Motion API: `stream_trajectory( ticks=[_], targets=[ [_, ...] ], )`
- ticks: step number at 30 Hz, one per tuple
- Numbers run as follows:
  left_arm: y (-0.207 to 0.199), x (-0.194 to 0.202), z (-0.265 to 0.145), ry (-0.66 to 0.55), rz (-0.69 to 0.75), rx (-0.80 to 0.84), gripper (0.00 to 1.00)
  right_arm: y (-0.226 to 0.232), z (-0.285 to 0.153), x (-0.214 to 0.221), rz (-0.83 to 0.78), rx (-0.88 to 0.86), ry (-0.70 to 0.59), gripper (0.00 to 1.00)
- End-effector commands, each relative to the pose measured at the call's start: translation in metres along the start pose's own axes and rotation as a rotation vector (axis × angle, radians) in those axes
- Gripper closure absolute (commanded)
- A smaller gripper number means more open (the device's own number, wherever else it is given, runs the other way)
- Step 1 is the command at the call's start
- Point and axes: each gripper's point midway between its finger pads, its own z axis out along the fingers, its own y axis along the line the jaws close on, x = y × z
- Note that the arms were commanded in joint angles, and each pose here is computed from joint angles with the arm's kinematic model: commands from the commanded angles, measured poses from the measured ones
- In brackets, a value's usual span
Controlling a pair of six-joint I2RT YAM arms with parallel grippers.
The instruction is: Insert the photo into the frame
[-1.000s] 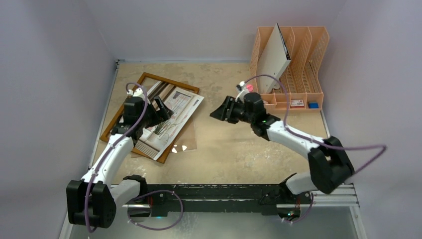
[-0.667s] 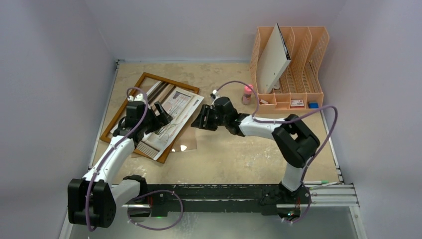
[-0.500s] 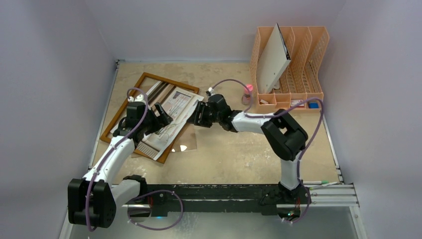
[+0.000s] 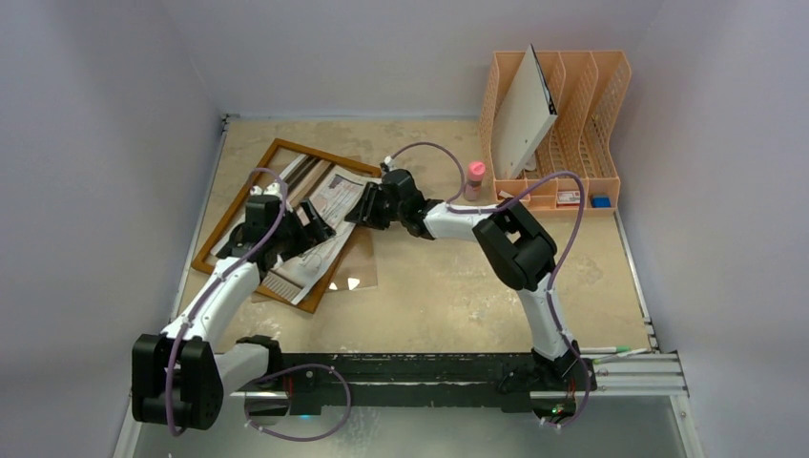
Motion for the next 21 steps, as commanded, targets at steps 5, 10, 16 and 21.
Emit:
stream_trajectory(
  ticks=[5, 10, 16, 21],
  targets=[
    [-0.004, 0.002, 0.008, 0.033, 0.011, 0.007, 0.18, 0.06, -0.008, -0.035, -0.097, -0.173, -0.087, 0.65],
    [-0.011, -0.005, 0.015, 0.042, 0.091, -0.052, 0.18, 0.071, -0.002, -0.041, -0.147, -0.233, -0.074, 0.57],
    [-0.001, -0.014, 0.027, 0.048, 0.231, -0.256, 0.21, 0.083, -0.009, -0.055, -0.129, -0.291, -0.075, 0.53],
    [0.009, -0.027, 0.029, 0.022, 0.259, -0.373, 0.32, 0.087, -0.013, -0.064, -0.117, -0.312, -0.062, 0.51]
  ],
)
